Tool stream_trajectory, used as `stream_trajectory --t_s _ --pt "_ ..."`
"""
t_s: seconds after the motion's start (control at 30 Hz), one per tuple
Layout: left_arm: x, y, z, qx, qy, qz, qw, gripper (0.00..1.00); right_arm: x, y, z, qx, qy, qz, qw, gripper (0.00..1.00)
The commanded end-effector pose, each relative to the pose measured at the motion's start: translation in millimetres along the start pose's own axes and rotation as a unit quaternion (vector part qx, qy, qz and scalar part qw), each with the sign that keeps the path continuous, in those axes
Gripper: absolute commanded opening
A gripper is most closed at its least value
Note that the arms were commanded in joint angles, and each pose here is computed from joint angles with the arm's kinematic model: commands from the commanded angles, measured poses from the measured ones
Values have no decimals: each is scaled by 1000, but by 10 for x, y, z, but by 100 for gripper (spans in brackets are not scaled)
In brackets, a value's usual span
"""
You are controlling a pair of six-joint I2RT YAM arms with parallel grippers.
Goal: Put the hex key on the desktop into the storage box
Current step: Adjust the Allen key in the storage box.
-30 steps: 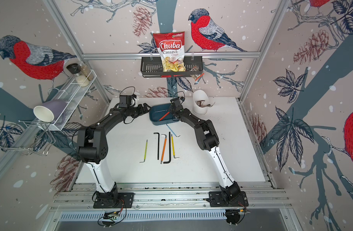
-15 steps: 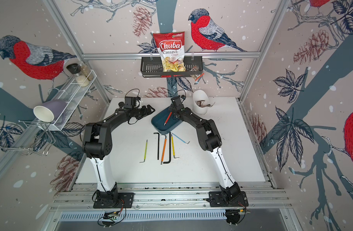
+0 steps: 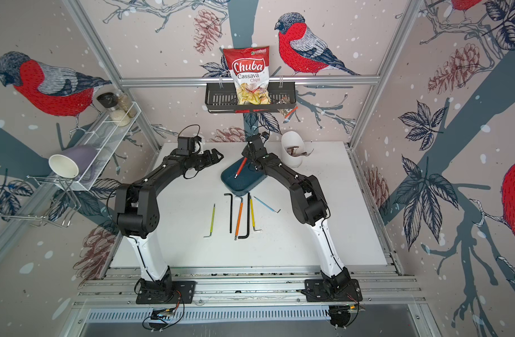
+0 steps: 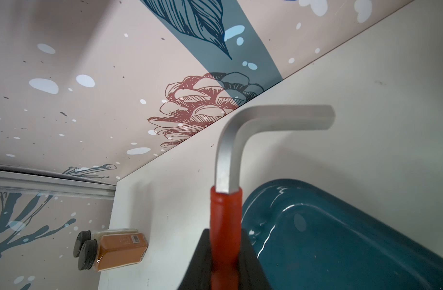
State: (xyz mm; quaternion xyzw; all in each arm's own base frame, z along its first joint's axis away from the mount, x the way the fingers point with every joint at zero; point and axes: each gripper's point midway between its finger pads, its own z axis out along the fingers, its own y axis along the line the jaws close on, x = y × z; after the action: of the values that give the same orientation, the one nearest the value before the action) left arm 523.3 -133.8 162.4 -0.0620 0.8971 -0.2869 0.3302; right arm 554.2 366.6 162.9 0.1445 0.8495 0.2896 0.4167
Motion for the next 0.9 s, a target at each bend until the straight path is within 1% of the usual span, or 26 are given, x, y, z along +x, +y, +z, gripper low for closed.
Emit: stream_trajectory --t_s 0.0,0.17,0.33,0.43,0.57,0.6,0.63,0.67,0.7,0.77,0.87 --pt "-72 -72 -225 -17 -6 20 1000 95 -15 115 -141 -5 -17 17 1000 4" --pt "-17 -73 -488 -44 -4 45 998 96 238 -57 -141 9 9 47 999 3" --pt "-51 -117 -730 -59 -20 73 995 96 406 -117 -200 17 15 53 998 2" --pt "-79 -147 -803 -58 -28 80 995 96 497 -175 -163 19 25 55 998 2" --pt "-65 -156 -813 -54 -31 83 995 96 610 -236 -81 22 41 54 997 6" --pt "-56 -145 -801 -55 -30 82 995 96 632 -254 -61 23 45 55 997 9" --pt "-40 -139 -793 -54 -27 81 995 96 654 -274 -40 24 50 57 997 14" --pt "-21 -132 -778 -54 -24 81 995 96 681 -285 -22 22 56 59 996 24" --pt "-8 -124 -766 -53 -22 80 995 96 699 -291 -15 20 61 61 996 32" --pt "20 -102 -732 -52 -17 75 996 96 725 -283 -23 17 68 61 996 44" --pt "70 -101 -671 -42 -7 58 997 96 705 -207 -76 7 74 54 996 51"
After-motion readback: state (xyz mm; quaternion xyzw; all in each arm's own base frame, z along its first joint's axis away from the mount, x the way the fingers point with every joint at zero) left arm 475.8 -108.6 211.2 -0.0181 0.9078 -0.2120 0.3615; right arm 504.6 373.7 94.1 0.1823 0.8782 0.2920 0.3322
